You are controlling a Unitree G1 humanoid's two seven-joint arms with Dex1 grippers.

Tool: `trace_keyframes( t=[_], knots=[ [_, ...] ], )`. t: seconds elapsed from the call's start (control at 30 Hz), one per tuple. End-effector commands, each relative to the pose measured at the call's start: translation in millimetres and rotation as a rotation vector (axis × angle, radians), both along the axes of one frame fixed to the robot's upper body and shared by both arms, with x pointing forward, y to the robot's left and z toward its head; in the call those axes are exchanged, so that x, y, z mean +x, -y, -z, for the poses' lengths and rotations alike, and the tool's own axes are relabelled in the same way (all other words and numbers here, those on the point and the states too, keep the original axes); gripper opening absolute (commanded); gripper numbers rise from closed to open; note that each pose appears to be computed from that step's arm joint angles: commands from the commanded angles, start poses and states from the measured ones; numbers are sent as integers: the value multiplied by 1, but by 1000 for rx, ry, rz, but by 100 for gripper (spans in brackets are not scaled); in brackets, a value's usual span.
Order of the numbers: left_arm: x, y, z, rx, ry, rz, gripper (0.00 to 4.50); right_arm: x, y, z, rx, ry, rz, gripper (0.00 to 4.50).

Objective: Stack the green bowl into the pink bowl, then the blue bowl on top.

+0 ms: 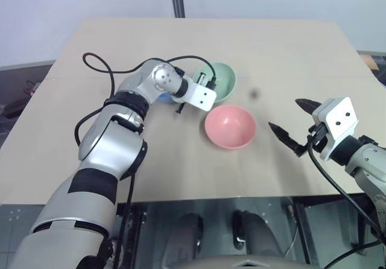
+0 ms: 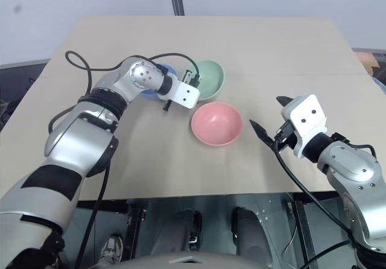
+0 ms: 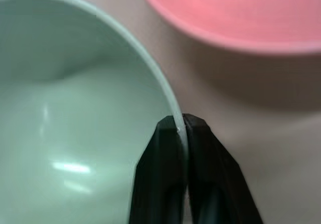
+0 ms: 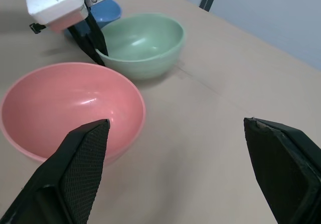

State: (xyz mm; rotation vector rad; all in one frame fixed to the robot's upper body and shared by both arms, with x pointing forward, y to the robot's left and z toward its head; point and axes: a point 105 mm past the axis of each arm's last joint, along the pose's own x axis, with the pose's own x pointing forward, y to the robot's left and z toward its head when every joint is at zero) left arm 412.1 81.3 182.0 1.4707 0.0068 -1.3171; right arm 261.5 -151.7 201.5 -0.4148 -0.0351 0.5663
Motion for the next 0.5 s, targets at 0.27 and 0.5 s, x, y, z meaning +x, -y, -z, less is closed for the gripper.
trace_keyframes(
  t=[0.27, 0.5],
  knots=[
    [-60, 15, -75, -184, -71, 357, 16, 3, 19, -5, -15, 50, 49, 450],
    [-91, 13, -40, -95, -196, 434, 16, 9, 25, -7, -27, 69, 51, 450]
  ],
)
